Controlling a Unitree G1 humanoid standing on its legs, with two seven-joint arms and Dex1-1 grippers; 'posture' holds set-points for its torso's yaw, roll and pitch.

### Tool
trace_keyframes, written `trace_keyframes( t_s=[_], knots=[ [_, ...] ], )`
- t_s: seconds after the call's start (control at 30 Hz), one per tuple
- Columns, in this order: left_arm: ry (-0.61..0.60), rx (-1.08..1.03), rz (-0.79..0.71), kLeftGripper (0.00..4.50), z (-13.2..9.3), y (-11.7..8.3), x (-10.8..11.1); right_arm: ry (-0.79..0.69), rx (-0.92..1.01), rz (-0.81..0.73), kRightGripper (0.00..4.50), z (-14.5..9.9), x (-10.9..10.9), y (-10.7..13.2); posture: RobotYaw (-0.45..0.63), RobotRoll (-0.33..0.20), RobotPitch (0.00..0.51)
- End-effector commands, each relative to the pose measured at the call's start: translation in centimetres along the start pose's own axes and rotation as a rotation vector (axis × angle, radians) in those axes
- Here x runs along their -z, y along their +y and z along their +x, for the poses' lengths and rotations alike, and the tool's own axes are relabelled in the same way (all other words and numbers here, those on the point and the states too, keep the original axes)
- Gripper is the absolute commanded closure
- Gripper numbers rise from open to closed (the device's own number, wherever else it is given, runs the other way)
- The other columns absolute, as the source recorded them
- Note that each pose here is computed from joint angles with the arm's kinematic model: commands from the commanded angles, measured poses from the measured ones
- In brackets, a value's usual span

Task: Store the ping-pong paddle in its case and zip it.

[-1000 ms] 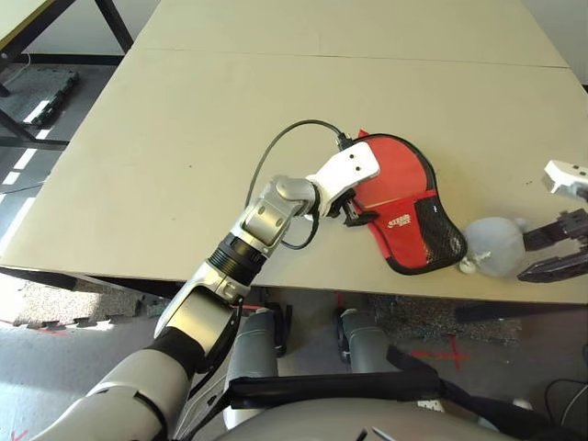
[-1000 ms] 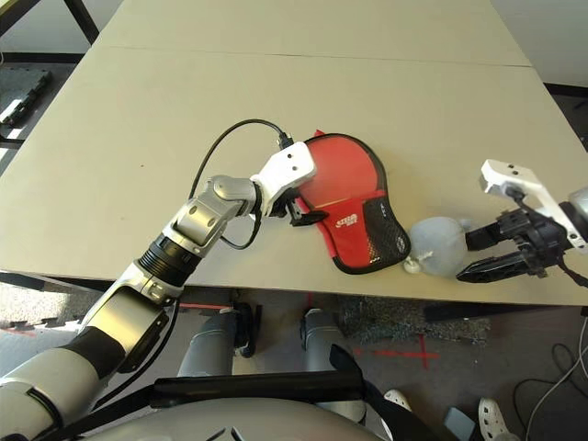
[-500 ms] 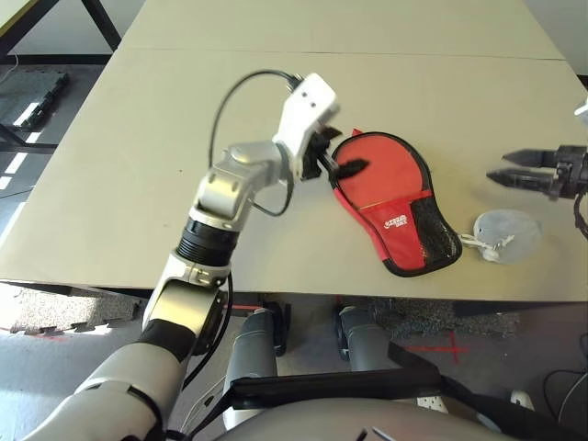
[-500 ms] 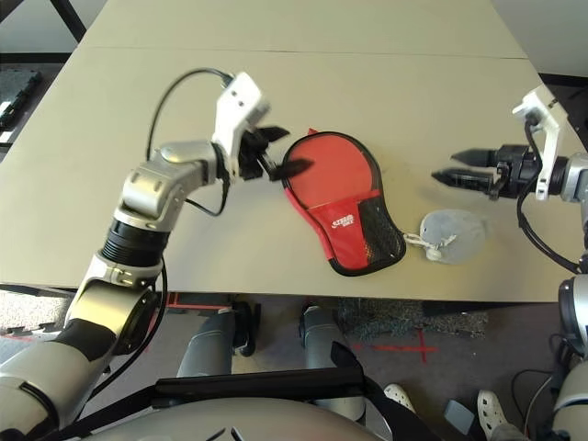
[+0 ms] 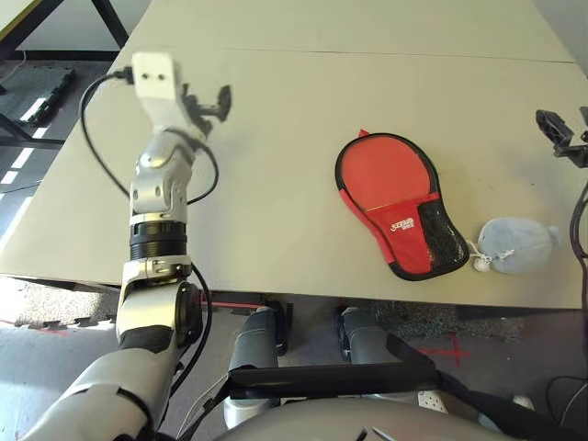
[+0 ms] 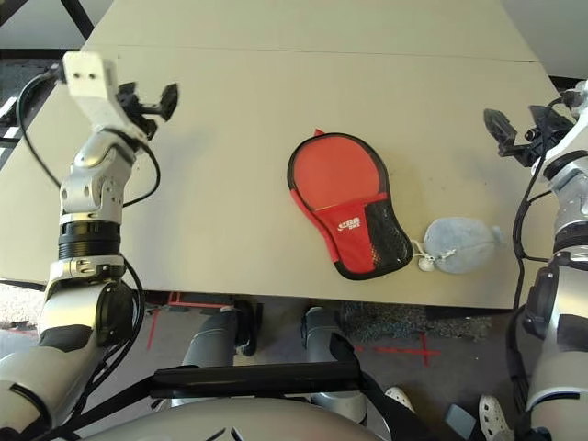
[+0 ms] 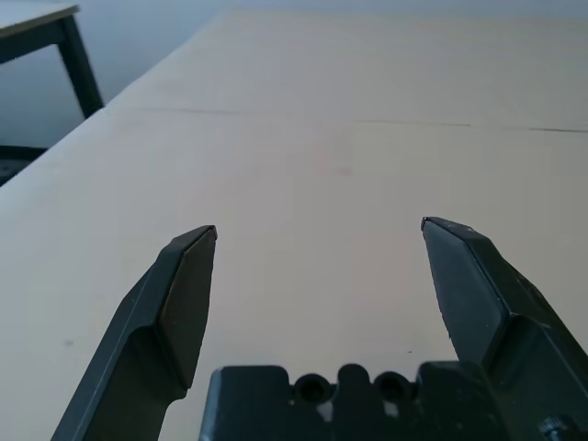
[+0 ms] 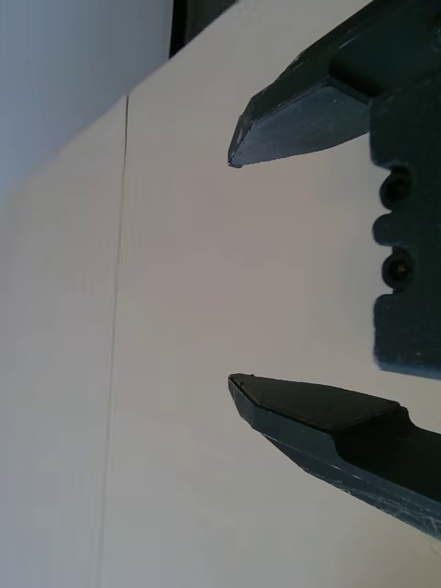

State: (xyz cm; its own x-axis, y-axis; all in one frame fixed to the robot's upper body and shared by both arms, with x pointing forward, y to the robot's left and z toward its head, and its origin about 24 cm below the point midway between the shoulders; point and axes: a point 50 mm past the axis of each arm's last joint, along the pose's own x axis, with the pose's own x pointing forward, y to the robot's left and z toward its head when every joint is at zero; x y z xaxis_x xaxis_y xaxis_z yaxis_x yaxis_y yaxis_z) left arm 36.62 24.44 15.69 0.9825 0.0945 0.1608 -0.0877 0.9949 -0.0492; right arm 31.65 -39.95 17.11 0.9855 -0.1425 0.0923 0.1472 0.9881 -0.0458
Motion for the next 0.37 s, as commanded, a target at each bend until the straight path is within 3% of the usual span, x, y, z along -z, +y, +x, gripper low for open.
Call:
trace_keyframes(
  t_s=[0.03,0.37],
  knots=[
    [-0.009,-0.097,0.018,0.0,-0.5,1.8,0.9,0.023,0.086,0.019,0.03,-0.7,1.3,-0.7,-0.13,0.0,0.16],
    [-0.015,-0.175,0.045,0.0,-1.5,3.3,2.0,0.05,0.151,0.067,0.03,-0.8,2.6,-0.5,-0.08,0.0,0.172]
  ],
)
